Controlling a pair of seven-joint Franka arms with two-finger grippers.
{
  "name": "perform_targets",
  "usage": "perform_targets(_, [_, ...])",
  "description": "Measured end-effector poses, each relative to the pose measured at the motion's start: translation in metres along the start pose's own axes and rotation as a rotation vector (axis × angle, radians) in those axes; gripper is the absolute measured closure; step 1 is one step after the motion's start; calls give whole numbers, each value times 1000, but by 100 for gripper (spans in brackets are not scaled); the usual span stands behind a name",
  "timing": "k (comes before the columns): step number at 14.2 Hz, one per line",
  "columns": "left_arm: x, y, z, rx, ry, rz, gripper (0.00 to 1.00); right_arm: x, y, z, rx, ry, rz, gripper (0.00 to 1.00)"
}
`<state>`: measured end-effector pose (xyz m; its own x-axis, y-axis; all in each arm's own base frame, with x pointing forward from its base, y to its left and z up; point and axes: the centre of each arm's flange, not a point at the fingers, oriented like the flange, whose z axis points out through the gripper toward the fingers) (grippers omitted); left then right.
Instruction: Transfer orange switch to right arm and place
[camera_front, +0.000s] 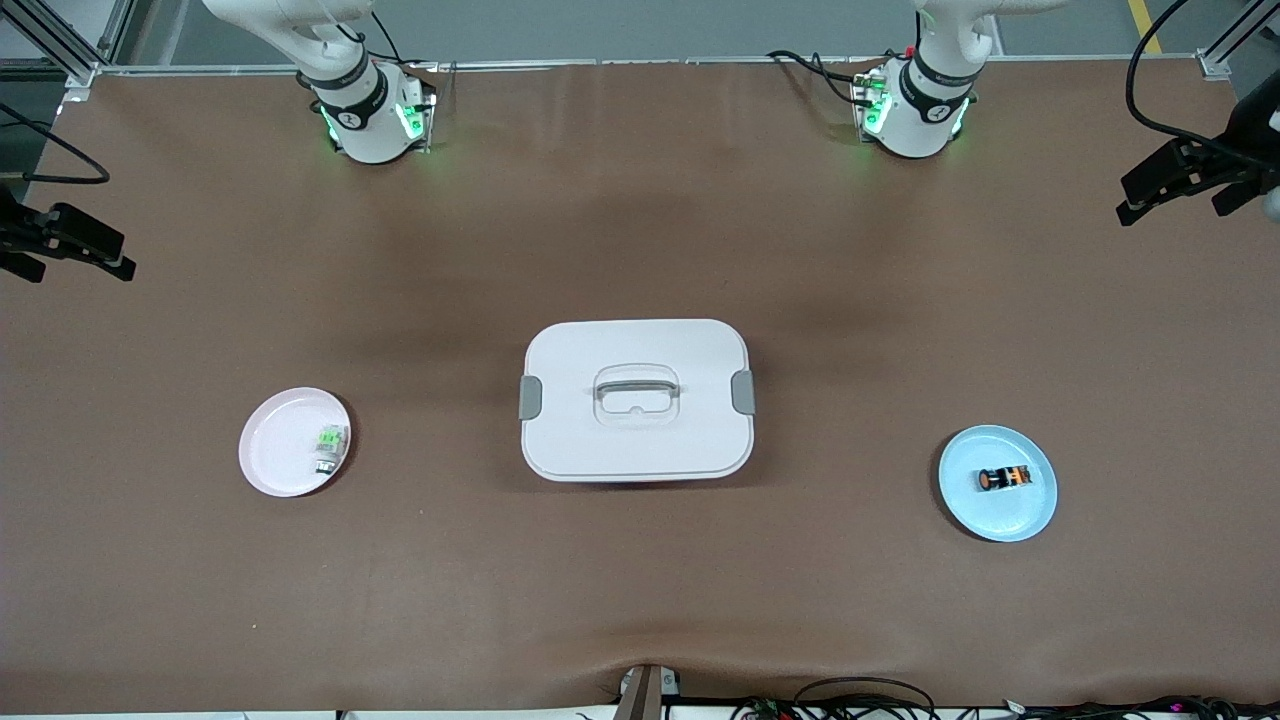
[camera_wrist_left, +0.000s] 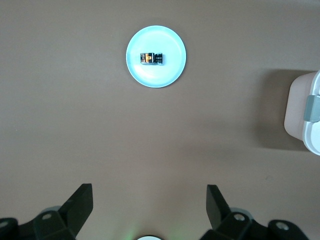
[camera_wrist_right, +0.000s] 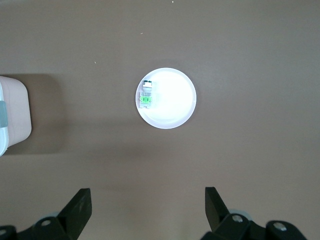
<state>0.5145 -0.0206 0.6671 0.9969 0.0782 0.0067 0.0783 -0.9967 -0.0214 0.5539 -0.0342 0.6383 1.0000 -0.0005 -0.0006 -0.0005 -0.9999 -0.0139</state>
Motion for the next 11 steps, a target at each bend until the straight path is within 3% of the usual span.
perform_targets(11, [26,1,34,14,-29,3,0,0,0,0,0,0,0,0])
